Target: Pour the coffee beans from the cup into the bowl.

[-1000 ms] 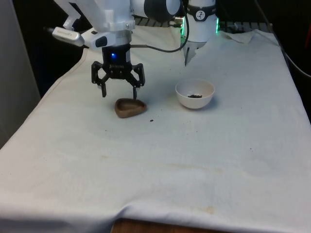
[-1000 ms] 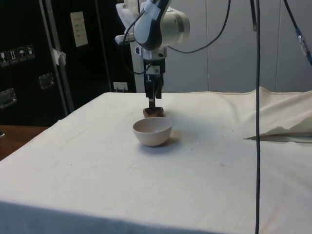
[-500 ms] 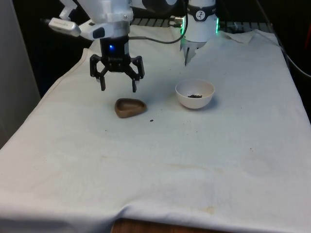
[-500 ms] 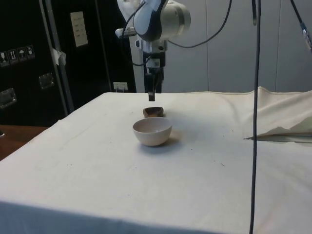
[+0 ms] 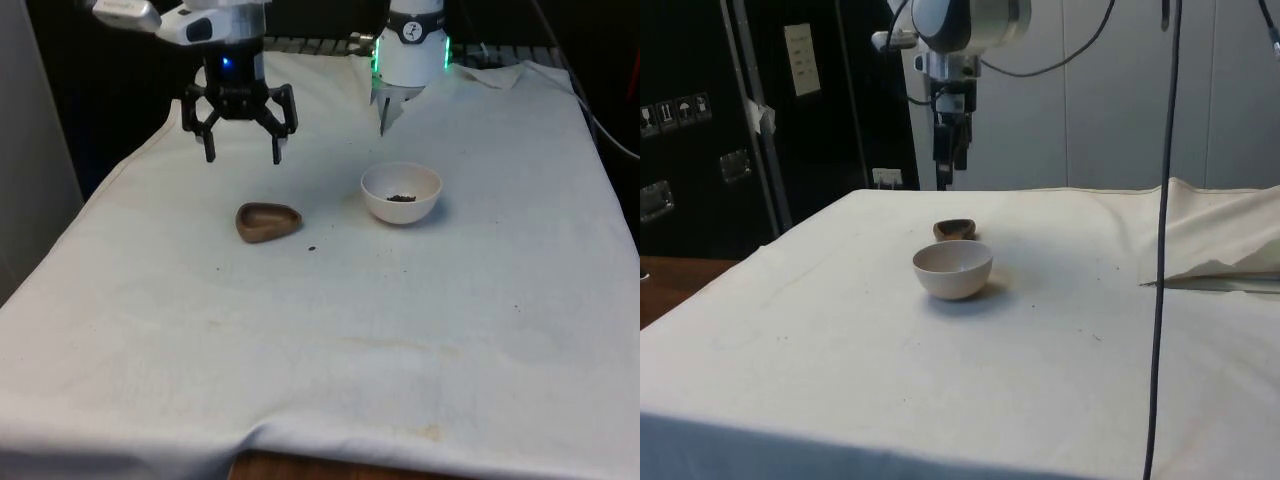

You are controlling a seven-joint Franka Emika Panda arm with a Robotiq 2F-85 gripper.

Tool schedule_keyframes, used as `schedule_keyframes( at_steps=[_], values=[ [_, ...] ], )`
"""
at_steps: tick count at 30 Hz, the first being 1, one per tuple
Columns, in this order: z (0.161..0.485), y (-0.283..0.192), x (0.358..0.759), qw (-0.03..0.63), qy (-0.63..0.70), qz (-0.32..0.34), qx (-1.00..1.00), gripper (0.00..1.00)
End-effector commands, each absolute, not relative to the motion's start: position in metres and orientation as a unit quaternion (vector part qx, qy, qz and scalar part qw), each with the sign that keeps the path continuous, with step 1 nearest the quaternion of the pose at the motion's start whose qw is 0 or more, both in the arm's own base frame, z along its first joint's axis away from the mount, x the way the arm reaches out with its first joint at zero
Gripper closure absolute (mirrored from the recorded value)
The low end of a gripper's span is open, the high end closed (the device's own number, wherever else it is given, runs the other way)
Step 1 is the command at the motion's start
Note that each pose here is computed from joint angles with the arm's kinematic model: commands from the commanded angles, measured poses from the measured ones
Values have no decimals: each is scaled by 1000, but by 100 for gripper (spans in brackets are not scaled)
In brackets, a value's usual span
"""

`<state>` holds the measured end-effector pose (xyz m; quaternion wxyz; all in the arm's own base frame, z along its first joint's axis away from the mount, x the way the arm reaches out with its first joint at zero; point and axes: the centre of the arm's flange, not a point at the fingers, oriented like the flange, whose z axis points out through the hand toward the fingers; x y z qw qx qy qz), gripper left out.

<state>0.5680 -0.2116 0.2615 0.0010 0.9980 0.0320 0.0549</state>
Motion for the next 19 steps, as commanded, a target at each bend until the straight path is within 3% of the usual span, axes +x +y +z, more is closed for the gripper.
schedule_keyframes(
  at_steps=[1,19],
  values=[
    [264,-211,567,7,32,50,998,0],
    [308,-194,566,-11,32,58,998,0]
  ],
)
